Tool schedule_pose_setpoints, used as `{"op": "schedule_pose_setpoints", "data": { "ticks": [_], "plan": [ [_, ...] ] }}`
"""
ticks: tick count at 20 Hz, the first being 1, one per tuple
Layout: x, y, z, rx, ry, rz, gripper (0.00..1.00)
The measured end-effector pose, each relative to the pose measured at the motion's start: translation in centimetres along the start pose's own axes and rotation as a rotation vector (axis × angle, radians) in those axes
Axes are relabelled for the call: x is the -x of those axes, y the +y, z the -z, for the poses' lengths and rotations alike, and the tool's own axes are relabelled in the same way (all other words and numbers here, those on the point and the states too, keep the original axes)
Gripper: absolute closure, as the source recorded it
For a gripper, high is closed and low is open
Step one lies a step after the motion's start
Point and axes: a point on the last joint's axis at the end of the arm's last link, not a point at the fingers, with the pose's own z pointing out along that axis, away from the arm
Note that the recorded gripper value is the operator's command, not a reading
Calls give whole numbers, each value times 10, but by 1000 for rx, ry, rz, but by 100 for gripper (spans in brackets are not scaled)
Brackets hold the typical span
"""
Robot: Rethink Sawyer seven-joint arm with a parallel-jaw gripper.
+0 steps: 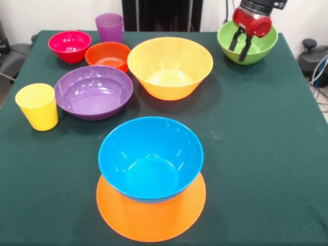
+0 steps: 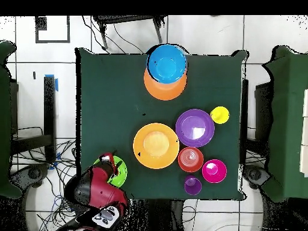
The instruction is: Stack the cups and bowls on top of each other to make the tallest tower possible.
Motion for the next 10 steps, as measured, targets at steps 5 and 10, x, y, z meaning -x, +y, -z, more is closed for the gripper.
{"op": "schedule_pose_setpoints", "data": {
  "ticks": [5, 10],
  "plan": [
    [1, 2, 2, 6, -1, -1, 0],
    [5, 7, 7, 18, -4, -9, 100]
  ]
}}
